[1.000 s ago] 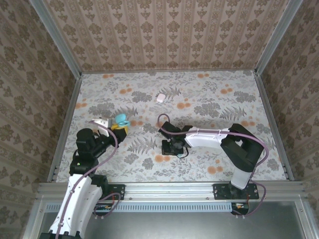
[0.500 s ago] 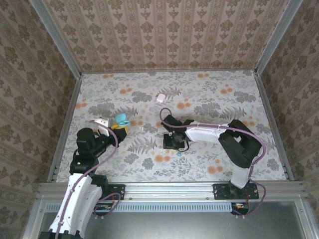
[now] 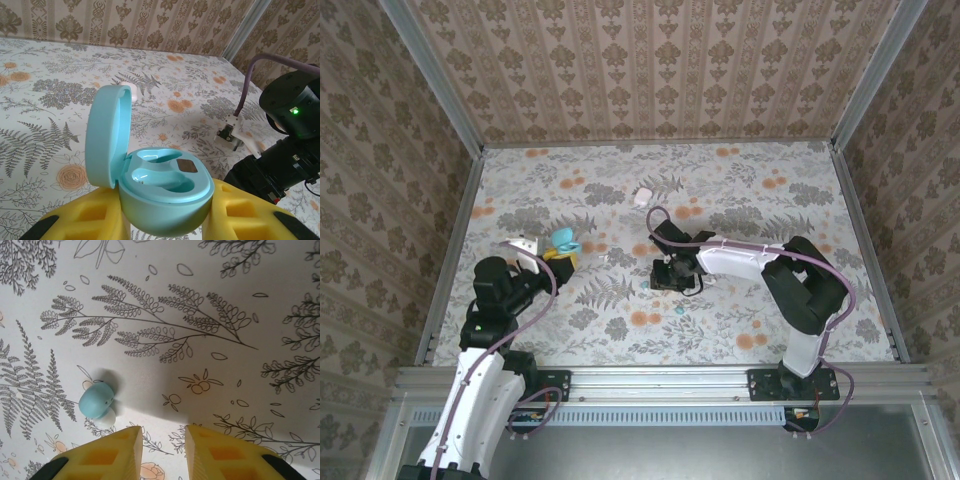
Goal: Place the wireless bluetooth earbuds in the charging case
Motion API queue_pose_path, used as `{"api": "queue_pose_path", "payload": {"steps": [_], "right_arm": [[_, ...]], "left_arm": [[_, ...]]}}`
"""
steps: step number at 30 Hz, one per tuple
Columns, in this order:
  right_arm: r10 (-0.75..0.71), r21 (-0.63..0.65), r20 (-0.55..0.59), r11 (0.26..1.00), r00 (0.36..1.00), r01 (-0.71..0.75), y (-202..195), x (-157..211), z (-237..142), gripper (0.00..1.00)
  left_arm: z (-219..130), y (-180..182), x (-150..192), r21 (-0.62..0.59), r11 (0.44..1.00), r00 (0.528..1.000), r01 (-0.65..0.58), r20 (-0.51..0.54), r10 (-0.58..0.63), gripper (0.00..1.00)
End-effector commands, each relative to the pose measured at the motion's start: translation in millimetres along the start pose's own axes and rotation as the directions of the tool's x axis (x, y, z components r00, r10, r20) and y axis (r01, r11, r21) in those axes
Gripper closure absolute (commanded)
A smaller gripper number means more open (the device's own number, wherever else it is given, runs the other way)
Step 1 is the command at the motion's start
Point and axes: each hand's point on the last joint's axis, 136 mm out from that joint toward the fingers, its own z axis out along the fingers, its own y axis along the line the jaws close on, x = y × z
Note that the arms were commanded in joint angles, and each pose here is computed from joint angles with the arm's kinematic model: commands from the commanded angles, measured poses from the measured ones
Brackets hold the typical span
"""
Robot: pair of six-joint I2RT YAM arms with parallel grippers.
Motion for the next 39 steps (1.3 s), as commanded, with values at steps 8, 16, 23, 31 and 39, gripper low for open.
{"api": "queue_pose_path", "payload": {"steps": [8, 16, 23, 31, 39], "right_arm": [[-0.094, -0.044, -0.015, 0.995, 0.995, 0.093, 41, -8, -9, 0.70], [-0.039, 0.037, -0.043, 0.998, 0.998, 0.041, 40, -3, 4, 0.69], [-0.040, 0.095, -0.035, 0.995, 0.999, 0.043, 38, 0, 5, 0.66], [-0.050, 0.134, -0.036, 0.989, 0.998, 0.054, 35, -3, 8, 0.66], [-0.055, 0.139, -0.048, 0.988, 0.997, 0.061, 39, -8, 18, 0.66]], "left_arm": [[-4, -5, -6, 0.016, 1.000, 1.000, -0.011, 0.023, 0.010, 0.71], [-6, -6, -5, 0.013, 1.000, 1.000, -0.012, 0.022, 0.012, 0.71], [-6, -6, -4, 0.015, 1.000, 1.000, -0.016, 0.020, 0.016, 0.72], [-6, -7, -3, 0.020, 1.000, 1.000, -0.019, 0.019, 0.019, 0.71], [-6, -7, -3, 0.022, 1.000, 1.000, -0.020, 0.019, 0.020, 0.71]]}}
